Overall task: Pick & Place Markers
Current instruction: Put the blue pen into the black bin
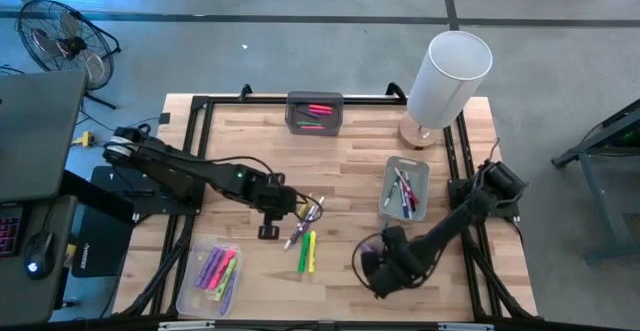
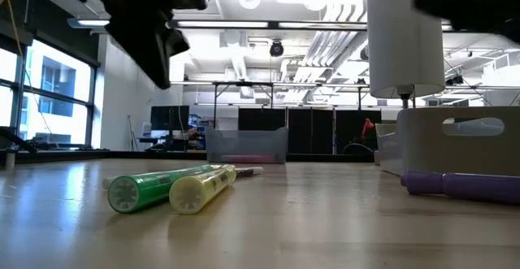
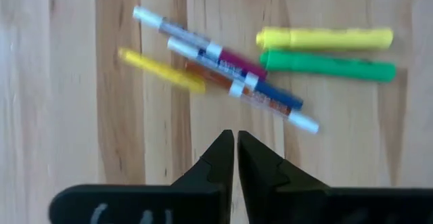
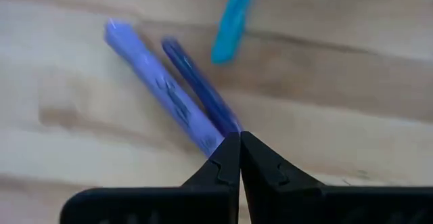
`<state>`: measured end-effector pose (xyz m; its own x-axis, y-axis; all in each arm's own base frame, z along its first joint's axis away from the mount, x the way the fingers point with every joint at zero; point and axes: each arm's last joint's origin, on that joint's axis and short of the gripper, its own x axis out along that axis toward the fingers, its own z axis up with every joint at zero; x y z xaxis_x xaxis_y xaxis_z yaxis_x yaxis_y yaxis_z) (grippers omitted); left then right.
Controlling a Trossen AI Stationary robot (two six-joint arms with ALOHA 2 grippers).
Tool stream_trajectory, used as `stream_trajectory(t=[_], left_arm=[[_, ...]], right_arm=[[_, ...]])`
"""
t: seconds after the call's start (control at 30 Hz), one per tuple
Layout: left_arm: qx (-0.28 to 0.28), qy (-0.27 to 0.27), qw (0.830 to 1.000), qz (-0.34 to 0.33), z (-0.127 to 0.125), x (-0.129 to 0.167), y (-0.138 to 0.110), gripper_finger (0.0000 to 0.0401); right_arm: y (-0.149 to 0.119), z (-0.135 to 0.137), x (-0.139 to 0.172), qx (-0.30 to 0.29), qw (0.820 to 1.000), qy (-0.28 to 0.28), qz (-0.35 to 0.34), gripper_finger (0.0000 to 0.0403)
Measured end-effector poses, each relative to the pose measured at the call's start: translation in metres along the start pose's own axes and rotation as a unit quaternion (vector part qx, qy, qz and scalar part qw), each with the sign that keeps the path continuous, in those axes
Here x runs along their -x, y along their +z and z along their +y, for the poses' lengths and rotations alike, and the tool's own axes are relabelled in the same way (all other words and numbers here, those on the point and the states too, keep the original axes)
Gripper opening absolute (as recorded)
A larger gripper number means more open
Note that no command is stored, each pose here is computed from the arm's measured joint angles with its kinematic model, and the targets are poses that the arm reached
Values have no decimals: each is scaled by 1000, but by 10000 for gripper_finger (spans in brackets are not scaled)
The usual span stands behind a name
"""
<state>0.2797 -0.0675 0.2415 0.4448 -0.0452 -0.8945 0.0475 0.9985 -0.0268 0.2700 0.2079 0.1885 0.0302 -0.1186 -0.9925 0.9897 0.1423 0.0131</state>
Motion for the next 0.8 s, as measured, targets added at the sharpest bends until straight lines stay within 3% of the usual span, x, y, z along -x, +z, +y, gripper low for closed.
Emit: stream_trajectory(t=[0.23, 0.5, 0.67, 0.8], left_arm=[[6, -4, 1000, 7, 1, 2, -6, 17], [2, -14, 1000, 9, 0, 2, -6, 17], [0, -14, 1000, 9, 0, 2, -6, 17], [-1, -22, 1000, 10, 0, 2, -6, 17]], right_arm=[[32, 10, -16, -17, 1000, -11, -22, 45], [41, 6, -44, -34, 999, -3, -9, 101], [47, -1, -64, -49, 999, 6, 18, 102], [48, -5, -71, -39, 999, 7, 33, 76]])
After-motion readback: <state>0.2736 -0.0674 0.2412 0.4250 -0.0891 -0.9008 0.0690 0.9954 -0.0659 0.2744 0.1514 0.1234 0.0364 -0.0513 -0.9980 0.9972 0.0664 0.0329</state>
